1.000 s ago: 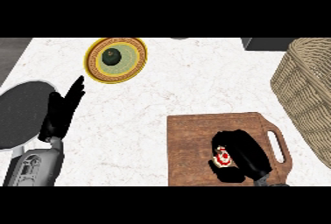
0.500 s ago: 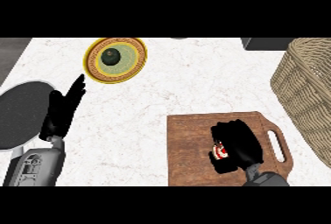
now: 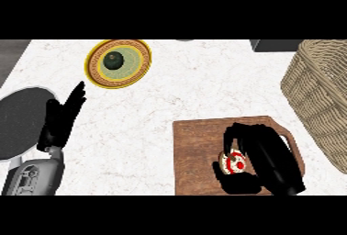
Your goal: Pick the cupcake from the cutting board and place it in the basket
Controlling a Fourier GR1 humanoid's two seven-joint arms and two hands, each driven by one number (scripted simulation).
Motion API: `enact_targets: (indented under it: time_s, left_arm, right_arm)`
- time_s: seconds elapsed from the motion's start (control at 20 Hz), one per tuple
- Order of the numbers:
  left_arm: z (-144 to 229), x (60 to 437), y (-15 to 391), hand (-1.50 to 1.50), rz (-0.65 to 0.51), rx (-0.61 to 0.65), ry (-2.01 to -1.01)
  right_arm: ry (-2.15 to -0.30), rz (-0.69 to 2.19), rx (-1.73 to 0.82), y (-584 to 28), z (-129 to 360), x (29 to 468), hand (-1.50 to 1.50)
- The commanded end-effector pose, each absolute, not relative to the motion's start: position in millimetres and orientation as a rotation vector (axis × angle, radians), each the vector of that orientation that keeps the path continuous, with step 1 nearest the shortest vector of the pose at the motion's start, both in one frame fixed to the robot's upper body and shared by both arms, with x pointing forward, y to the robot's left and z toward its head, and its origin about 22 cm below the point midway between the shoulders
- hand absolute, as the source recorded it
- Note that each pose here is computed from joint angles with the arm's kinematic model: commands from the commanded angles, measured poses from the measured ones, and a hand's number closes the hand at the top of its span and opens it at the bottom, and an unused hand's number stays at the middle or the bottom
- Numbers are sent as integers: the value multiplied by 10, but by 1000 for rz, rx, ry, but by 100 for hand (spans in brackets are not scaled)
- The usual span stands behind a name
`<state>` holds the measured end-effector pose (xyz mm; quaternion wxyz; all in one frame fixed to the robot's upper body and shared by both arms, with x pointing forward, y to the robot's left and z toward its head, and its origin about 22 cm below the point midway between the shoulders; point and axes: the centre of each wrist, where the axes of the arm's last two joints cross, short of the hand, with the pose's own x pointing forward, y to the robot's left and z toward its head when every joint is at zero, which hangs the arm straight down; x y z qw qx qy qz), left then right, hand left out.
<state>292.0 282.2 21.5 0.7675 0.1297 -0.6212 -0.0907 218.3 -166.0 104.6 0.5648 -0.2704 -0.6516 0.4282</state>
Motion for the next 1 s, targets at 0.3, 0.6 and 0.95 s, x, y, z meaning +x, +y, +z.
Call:
enact_targets:
  time_s: [0.3, 0.6, 0.95]
  left_arm:
    - [244, 2983, 2809, 0, -203, 272, -1357]
    - [237, 2960, 2759, 0, -201, 286, -1344]
    - [275, 2901, 2837, 0, -202, 274, -1340]
  right_arm:
    - [-1742, 668, -650, -1912, 2325, 1705, 150]
    - [-1740, 567, -656, -1950, 2857, 1919, 150]
    - [-1676, 511, -825, -2295, 3423, 2275, 150]
